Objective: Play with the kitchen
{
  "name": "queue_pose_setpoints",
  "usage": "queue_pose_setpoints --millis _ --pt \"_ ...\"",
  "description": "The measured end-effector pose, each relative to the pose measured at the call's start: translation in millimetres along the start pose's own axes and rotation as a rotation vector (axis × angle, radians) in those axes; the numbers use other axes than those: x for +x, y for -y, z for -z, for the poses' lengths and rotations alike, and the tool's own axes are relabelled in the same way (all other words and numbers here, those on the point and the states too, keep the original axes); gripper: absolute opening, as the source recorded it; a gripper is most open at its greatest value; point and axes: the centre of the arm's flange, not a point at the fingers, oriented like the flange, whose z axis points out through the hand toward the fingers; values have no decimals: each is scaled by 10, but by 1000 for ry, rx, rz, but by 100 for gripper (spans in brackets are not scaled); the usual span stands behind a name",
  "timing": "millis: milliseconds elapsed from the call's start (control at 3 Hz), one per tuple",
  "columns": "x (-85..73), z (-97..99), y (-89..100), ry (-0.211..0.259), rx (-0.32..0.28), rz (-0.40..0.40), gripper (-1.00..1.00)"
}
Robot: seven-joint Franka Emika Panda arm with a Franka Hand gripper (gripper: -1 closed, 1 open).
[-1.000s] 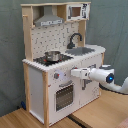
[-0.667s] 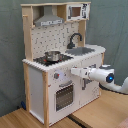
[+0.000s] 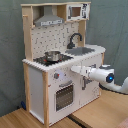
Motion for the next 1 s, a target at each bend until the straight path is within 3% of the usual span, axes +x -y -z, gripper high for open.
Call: queue_pose_setpoints --millis 1000 --pt "7 4 -11 -3 -2 -337 -100"
